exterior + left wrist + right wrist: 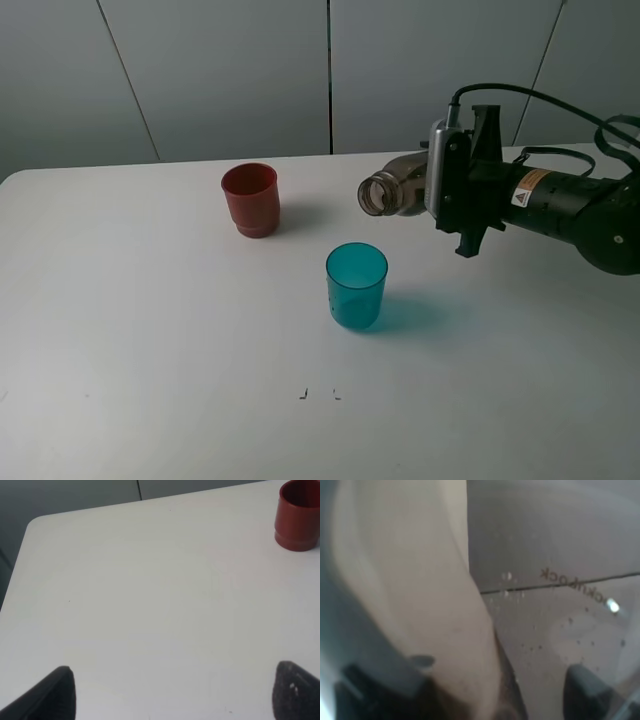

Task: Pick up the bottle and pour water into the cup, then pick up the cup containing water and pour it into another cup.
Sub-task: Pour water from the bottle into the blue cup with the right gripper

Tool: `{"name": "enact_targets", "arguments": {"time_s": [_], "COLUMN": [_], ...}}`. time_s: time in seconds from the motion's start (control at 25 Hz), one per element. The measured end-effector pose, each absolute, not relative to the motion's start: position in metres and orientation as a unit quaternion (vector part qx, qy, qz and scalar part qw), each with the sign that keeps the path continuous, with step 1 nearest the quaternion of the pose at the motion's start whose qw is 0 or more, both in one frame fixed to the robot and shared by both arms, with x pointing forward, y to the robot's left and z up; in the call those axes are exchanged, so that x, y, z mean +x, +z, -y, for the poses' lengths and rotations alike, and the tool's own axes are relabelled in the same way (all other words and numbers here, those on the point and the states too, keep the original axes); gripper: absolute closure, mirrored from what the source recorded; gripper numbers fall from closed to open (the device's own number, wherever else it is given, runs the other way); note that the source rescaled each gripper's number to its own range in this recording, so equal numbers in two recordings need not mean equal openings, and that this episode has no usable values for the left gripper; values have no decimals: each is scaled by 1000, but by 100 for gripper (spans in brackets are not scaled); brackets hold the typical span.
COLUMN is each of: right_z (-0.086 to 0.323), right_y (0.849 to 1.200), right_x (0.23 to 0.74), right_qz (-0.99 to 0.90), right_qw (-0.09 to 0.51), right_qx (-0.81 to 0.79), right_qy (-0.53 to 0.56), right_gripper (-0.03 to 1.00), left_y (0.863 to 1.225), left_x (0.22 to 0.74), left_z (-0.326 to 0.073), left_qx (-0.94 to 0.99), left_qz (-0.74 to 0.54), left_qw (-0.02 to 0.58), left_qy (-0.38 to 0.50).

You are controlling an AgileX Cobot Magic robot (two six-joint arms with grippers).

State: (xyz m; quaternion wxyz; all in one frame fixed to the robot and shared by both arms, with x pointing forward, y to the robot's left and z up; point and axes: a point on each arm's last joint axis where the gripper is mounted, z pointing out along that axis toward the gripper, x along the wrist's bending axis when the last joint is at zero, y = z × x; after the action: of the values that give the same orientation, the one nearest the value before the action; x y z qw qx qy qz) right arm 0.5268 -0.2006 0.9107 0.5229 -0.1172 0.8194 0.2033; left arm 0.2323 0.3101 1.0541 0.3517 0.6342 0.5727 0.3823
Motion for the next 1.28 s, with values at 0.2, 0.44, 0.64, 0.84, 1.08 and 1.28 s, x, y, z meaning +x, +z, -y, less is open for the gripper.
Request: {"name": "enact_targets", "arguments": {"time_s": [0.2,0.44,0.64,0.84,1.08,1.28], "right_z": [200,199,199,199,199,199], "right_y": [913,912,909,909,909,909], "right_x": [532,530,529,529,529,529], "right_qz": [-818,-822,-829,-829,-830,-828], "right_qw": [526,519,506,505,505,507], "right_qx": [-119,-132,-146,-147,-147,-158], "right_qy": [198,194,189,188,188,181], "right_gripper": [93,93,93,93,93,93], "left_y": [1054,1054,1054,1054,1054,1054], "left_x": [232,232,232,232,232,232], "left_z": [-310,-310,-310,-310,-310,-310], "left_qx": [634,634,634,634,634,634], "left_qz": [-573,-573,-573,-573,-573,-573], "left_qw": [352,352,352,352,352,352], "left_qy": [382,382,382,382,382,382]}}
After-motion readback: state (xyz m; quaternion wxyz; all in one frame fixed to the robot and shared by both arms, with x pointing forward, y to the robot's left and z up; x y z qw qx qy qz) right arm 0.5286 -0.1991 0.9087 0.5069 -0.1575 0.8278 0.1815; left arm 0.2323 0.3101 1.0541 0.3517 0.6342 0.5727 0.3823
